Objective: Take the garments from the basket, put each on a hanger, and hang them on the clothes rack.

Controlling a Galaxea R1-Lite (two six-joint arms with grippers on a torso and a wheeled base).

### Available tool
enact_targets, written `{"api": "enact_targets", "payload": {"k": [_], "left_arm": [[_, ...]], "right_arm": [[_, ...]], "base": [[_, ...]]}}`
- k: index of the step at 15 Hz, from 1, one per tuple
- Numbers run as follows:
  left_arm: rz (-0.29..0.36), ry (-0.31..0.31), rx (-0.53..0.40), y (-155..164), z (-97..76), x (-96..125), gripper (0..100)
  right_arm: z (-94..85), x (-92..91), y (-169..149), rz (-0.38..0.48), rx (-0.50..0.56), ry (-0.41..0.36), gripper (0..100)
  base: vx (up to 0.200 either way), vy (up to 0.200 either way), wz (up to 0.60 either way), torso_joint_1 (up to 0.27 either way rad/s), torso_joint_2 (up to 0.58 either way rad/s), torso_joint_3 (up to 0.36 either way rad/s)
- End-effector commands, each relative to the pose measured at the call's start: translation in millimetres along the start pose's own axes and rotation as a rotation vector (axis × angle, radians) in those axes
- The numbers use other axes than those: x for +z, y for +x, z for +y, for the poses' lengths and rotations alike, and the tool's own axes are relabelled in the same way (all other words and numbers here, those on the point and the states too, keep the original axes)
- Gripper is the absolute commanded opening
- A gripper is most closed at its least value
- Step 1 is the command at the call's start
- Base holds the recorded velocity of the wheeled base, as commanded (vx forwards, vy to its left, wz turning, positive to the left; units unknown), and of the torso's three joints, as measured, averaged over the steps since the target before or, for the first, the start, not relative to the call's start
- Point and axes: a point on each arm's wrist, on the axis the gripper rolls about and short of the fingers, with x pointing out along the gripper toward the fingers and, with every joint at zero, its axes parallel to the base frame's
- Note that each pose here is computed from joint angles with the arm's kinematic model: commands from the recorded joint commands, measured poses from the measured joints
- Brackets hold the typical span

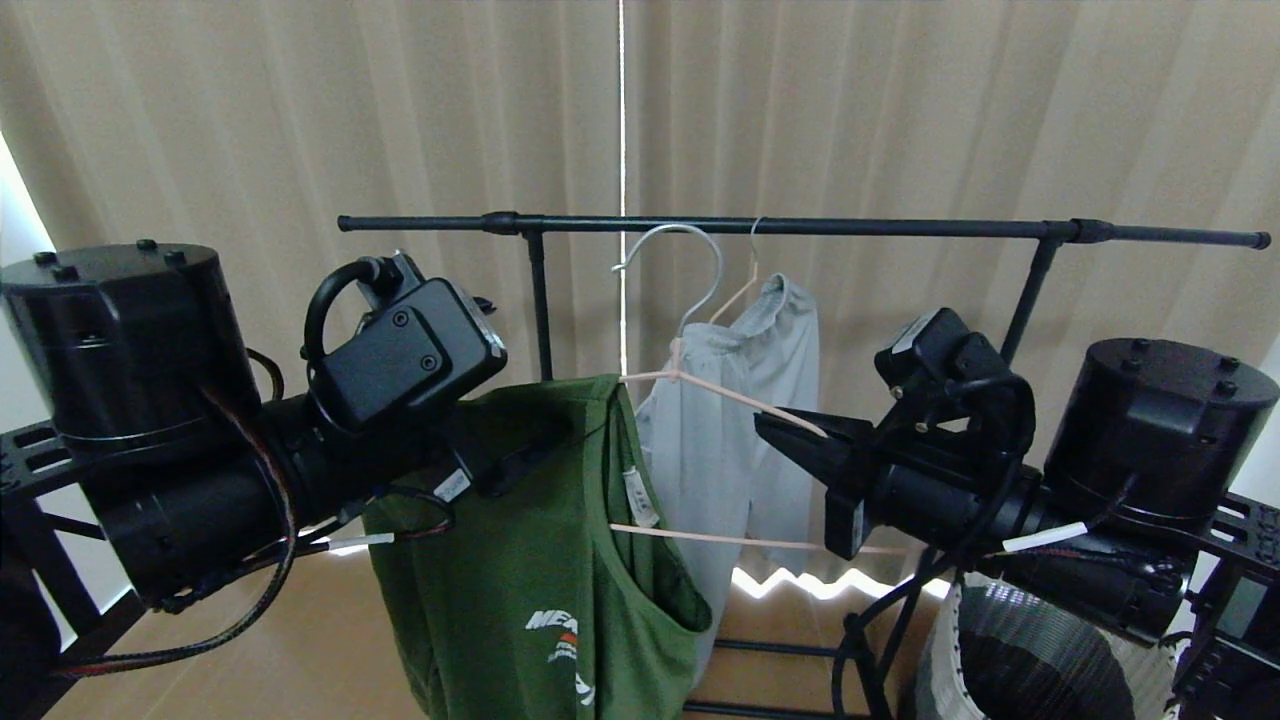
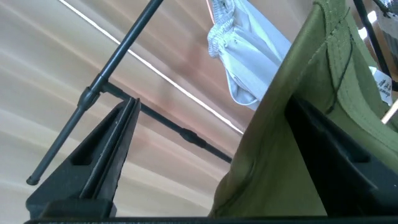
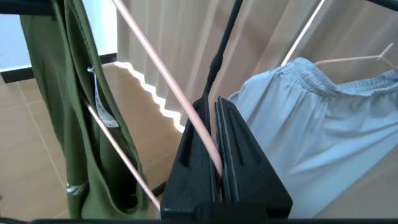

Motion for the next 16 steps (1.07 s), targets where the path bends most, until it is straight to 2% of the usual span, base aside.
{"api": "enact_targets", "payload": {"k": [1, 2, 3, 16], "left_arm": [[-0.007, 0.001, -0.005, 2.7, -0.9, -1.5, 100], [-0.015, -0.001, -0.004, 3.4, -1.0, -1.4, 100], [-0.018, 0.0, -0.001, 3.3, -0.9, -1.3, 0], [-0.024, 0.0, 0.009, -5.8, -0.4, -1.0, 0]], "right_arm": [[0.8, -1.0, -1.2, 0.003, 0.005, 0.0, 0], [1.0, -1.8, -1.5, 0.006, 0.005, 0.001, 0], [1.0, -2.2, -1.2, 0.007, 0.006, 0.001, 0], [0.1, 1.1, -3.2, -0.004, -0.004, -0.003, 0]], "base": [[0.0, 0.0, 0.0, 0.0, 0.0, 0.0], [0.0, 0.0, 0.0, 0.0, 0.0, 0.0], [0.0, 0.0, 0.0, 0.0, 0.0, 0.0], [0.0, 0.0, 0.0, 0.0, 0.0, 0.0]]}}
